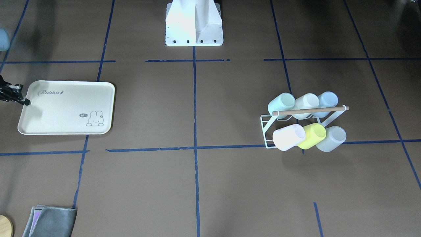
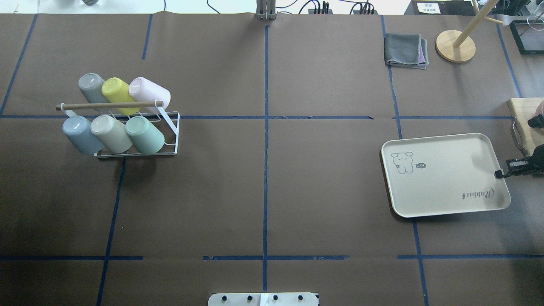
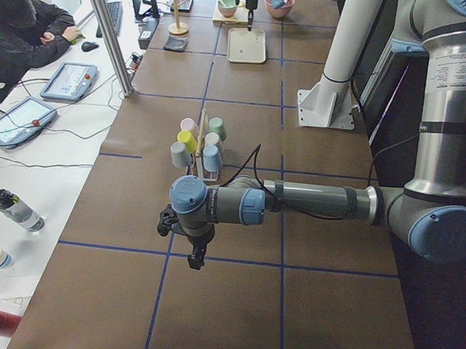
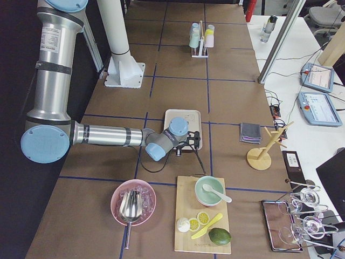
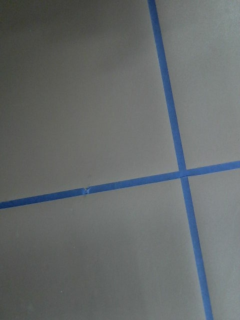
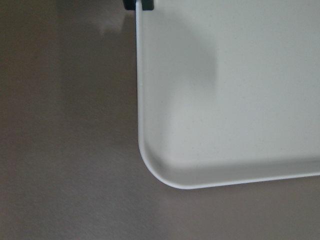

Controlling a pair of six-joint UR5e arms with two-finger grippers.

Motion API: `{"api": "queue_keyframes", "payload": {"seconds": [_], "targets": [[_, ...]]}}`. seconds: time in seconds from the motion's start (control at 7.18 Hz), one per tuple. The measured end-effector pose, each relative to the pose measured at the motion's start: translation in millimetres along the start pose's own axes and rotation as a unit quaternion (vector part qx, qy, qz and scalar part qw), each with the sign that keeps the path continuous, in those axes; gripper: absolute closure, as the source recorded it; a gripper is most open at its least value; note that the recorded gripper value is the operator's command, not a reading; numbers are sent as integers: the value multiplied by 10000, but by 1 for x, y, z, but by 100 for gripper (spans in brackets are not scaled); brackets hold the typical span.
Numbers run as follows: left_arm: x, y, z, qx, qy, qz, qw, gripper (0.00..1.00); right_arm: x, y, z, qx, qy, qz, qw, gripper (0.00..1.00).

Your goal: Pick up and place green cup on tray

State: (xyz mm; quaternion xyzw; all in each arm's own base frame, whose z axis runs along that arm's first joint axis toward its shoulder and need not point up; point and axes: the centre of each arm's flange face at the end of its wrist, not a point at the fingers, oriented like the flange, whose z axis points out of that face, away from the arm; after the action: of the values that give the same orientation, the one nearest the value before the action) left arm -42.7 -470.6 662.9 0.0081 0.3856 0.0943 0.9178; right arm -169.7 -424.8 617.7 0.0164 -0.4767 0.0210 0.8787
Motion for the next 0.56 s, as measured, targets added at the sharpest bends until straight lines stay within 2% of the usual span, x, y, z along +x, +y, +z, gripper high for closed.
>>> {"api": "queue_keyframes", "payload": {"seconds": [0.28,0.56], "targets": [[0,1,1,-8,12,-5,10000,0,-65,-22,2,77,-328,170,9993,100],[0,1,1,-9,18,-3,10000,0,-156,-34,16,12,-704,80,9975,100]]}}
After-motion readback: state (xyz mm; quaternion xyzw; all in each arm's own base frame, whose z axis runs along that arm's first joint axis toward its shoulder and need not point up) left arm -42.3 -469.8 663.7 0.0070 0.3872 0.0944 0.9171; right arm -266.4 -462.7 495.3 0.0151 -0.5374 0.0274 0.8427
